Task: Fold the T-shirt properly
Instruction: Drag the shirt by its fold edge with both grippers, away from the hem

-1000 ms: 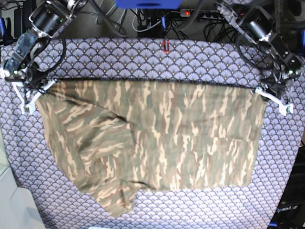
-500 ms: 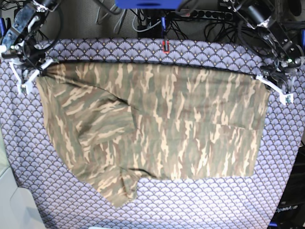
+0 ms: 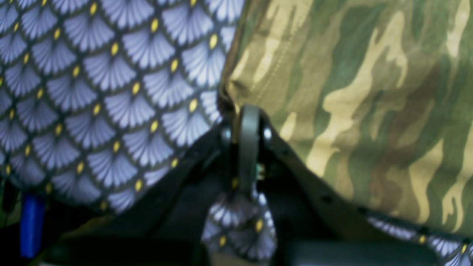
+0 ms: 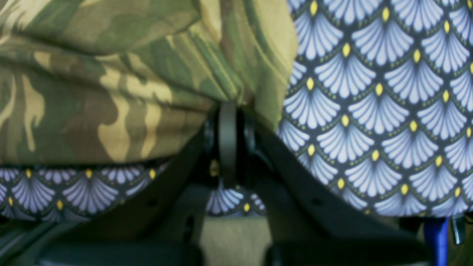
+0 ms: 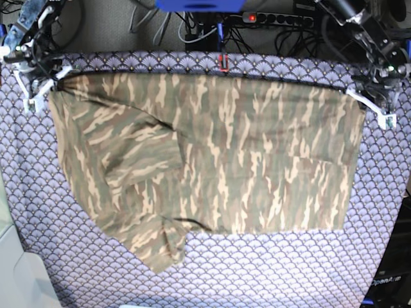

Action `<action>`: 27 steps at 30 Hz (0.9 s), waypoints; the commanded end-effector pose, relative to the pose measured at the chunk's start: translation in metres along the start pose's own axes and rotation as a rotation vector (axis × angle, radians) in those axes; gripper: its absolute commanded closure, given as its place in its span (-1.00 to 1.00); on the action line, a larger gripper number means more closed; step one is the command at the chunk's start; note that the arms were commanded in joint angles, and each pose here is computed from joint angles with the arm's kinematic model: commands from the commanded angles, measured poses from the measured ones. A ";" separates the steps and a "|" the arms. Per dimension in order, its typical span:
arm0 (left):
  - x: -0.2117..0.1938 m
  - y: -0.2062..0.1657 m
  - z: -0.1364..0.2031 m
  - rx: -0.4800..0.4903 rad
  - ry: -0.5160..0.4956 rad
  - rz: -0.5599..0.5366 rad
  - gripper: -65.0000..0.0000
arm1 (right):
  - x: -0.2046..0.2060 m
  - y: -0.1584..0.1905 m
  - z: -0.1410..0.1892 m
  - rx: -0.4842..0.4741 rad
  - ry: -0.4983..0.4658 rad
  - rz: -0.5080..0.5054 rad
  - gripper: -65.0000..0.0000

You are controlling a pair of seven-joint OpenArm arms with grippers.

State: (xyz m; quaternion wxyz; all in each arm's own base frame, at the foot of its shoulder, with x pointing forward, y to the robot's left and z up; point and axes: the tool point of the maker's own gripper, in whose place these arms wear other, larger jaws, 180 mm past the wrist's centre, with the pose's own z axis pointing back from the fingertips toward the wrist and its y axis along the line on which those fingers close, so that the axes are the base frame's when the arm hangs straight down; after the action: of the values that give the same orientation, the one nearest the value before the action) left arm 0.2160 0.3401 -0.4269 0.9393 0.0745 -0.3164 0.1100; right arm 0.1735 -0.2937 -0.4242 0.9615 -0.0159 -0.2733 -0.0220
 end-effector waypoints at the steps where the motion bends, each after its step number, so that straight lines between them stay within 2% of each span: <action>1: 0.002 0.014 0.006 0.056 0.006 -0.016 1.00 | 0.001 -0.007 0.006 -0.016 -0.015 0.002 1.00; 5: -0.003 0.014 0.012 0.065 0.010 -0.029 1.00 | -0.004 -0.002 0.008 0.011 -0.025 -0.014 1.00; 23: -0.015 0.009 0.013 0.056 0.027 -0.025 1.00 | -0.007 -0.013 0.012 -0.009 0.000 0.012 1.00; 25: -0.014 0.008 0.013 0.054 0.024 -0.027 0.83 | -0.007 -0.015 0.012 -0.013 0.001 0.015 0.91; 27: -0.014 0.009 0.013 0.055 0.020 -0.024 0.55 | -0.007 -0.016 0.013 -0.016 0.001 0.013 0.67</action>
State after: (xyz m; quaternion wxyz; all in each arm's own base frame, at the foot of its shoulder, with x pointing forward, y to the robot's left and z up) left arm 0.1976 0.3368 -0.4284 0.9408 0.0898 -0.3078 0.1103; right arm 0.1607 -0.2958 -0.4236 0.9616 -0.0038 -0.2737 -0.0199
